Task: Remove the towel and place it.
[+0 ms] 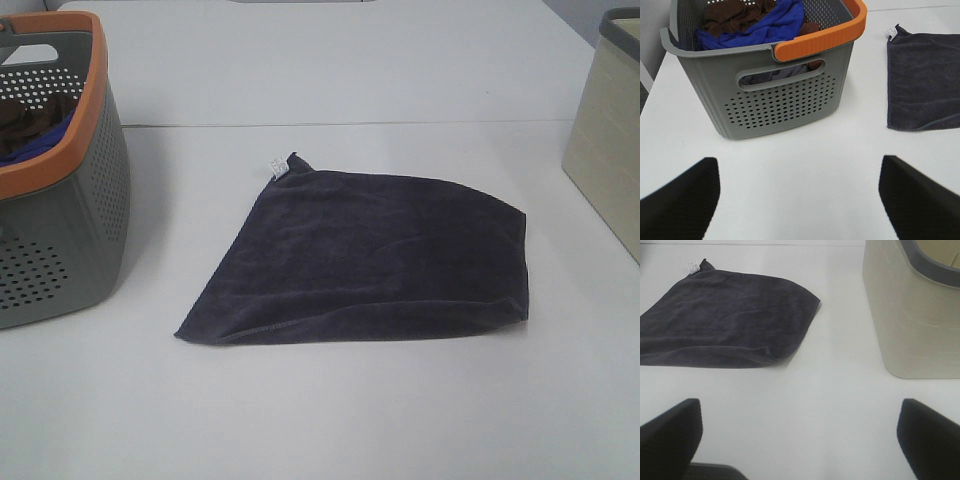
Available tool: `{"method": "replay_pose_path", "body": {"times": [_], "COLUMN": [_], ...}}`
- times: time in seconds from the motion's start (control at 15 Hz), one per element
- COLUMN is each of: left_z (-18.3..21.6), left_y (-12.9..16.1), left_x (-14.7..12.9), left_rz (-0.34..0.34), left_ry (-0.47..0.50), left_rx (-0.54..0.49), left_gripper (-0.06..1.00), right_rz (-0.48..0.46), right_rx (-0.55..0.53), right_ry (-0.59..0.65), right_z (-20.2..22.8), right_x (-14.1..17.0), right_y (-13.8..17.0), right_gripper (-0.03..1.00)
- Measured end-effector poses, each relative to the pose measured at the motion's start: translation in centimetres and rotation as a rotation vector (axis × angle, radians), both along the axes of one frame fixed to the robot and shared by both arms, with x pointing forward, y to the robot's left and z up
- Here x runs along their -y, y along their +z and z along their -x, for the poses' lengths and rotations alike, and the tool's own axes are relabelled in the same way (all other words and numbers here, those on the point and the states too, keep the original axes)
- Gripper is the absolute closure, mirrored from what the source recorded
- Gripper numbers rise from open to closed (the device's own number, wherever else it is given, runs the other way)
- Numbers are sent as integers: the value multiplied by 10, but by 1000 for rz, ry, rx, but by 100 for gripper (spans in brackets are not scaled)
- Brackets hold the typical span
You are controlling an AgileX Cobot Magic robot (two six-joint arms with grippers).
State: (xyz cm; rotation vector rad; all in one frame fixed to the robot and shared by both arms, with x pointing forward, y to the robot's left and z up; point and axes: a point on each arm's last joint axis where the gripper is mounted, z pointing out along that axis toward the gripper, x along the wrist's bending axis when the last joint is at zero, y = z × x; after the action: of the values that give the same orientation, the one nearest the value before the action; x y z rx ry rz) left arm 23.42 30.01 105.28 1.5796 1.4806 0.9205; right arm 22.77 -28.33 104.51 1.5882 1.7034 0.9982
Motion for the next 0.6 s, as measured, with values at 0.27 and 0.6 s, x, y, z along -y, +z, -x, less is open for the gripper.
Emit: {"method": "replay_pose_path", "body": {"times": [0.27,0.6], "left_z": [0,0], "left_y": [0,0], "left_x": [0,0], "left_rz": [2,7], "left_ry": [1,4], "left_rx": [0,0], "left_gripper": [13,13], "right_rz": [-4,-6], "right_rx": [2,3], "right_ry": [-26,-28], "right_z": [0,0], "right_x": [2,2], "right_y": [0,0], "right_gripper": [1,1]}}
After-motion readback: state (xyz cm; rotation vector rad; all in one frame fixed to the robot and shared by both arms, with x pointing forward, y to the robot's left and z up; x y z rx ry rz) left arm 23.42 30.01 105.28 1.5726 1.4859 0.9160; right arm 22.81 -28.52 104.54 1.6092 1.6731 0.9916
